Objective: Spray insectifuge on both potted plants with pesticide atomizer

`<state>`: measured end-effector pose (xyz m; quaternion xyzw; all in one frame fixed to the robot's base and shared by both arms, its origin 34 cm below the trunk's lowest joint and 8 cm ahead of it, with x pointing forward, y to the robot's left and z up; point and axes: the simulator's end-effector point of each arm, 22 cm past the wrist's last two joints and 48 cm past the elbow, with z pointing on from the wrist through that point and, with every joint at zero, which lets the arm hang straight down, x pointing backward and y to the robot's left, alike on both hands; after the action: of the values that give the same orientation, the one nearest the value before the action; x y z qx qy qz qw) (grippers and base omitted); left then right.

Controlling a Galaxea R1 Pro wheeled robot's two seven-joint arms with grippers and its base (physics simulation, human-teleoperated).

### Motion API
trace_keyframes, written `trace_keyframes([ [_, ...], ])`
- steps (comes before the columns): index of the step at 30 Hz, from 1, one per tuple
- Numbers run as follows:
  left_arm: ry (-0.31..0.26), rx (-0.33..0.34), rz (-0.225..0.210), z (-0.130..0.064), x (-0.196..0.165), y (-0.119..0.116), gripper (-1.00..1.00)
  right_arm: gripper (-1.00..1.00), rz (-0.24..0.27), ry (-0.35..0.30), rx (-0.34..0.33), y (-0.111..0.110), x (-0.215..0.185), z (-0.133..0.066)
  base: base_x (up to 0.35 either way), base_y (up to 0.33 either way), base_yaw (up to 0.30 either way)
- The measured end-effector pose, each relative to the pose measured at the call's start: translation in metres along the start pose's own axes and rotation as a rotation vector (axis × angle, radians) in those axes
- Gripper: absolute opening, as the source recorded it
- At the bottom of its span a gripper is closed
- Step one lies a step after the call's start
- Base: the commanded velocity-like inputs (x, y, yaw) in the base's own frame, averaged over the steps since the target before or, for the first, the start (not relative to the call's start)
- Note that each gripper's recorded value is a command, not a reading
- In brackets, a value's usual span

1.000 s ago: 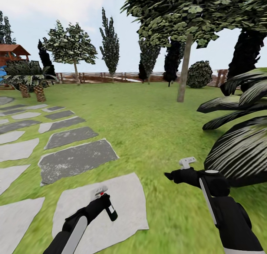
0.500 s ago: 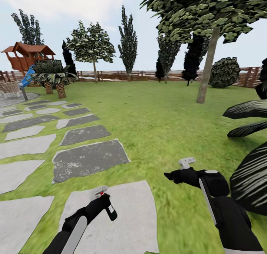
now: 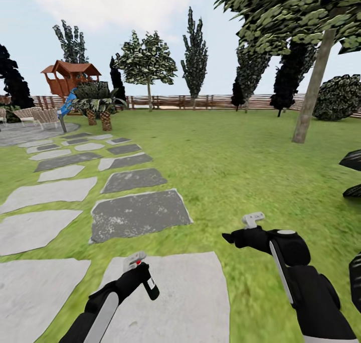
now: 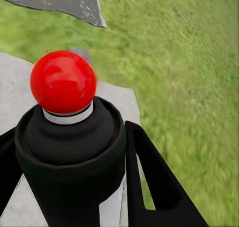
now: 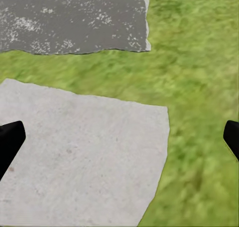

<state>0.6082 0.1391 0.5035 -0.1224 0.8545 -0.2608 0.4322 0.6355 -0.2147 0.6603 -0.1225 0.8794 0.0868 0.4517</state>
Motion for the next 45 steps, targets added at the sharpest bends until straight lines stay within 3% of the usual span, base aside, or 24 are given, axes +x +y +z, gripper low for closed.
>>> trace_keyframes([
  [33,0.030,-0.036,-0.007,0.003,0.016,0.015,-1.00,1.00,-0.008,-0.007,-0.002,0.001,-0.001,0.000,0.339,0.001,0.002],
  [45,0.035,-0.035,-0.016,0.004,0.018,0.018,-1.00,1.00,-0.008,-0.007,-0.003,0.001,-0.001,0.000,0.332,0.104,0.000],
])
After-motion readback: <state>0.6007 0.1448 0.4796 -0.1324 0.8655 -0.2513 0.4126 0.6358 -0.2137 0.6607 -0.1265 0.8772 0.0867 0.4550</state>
